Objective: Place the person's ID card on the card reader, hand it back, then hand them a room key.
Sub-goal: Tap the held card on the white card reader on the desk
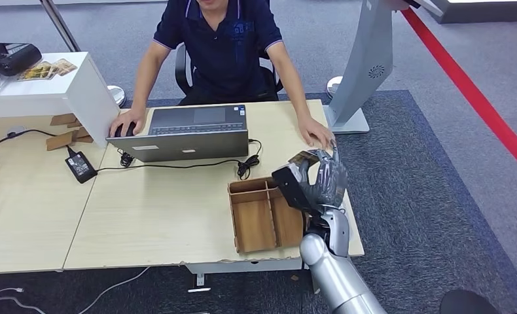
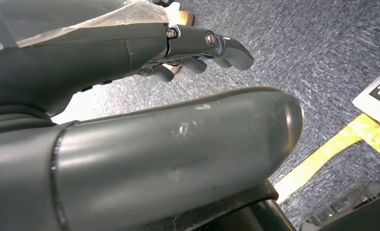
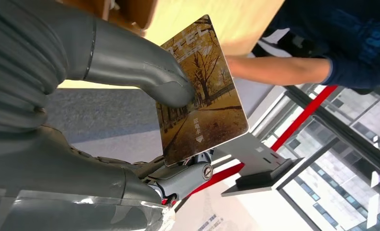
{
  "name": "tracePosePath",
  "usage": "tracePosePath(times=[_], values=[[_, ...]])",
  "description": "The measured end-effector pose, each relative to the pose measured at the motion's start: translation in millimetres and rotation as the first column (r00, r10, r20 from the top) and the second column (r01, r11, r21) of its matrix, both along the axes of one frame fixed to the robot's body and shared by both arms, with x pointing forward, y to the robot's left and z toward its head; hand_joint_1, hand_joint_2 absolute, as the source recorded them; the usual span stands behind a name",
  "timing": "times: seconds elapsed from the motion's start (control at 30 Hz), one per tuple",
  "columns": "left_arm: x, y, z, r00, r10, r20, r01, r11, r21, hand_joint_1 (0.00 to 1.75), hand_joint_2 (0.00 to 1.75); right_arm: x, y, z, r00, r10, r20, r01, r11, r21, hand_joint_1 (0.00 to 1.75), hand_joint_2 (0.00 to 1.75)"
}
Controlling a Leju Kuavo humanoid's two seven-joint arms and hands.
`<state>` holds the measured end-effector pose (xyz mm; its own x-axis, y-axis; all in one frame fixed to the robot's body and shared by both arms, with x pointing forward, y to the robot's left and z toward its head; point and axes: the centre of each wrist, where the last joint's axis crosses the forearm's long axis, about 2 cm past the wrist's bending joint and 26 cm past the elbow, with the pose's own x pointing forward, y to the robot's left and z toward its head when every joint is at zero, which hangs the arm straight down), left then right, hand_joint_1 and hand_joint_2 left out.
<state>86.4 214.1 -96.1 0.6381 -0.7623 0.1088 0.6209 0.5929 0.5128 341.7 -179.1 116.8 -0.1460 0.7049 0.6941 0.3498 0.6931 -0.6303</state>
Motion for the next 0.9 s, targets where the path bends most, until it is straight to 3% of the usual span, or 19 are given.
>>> tracePosePath(times=[0.9], values=[[0.0,1,-0.1,1.0,0.025,0.003,-0.025,1.0,-0.001,0.0,0.0,-13,-28,-31,0.993,-0.075,-0.092,0.072,0.997,-0.042,1.75,1.75]])
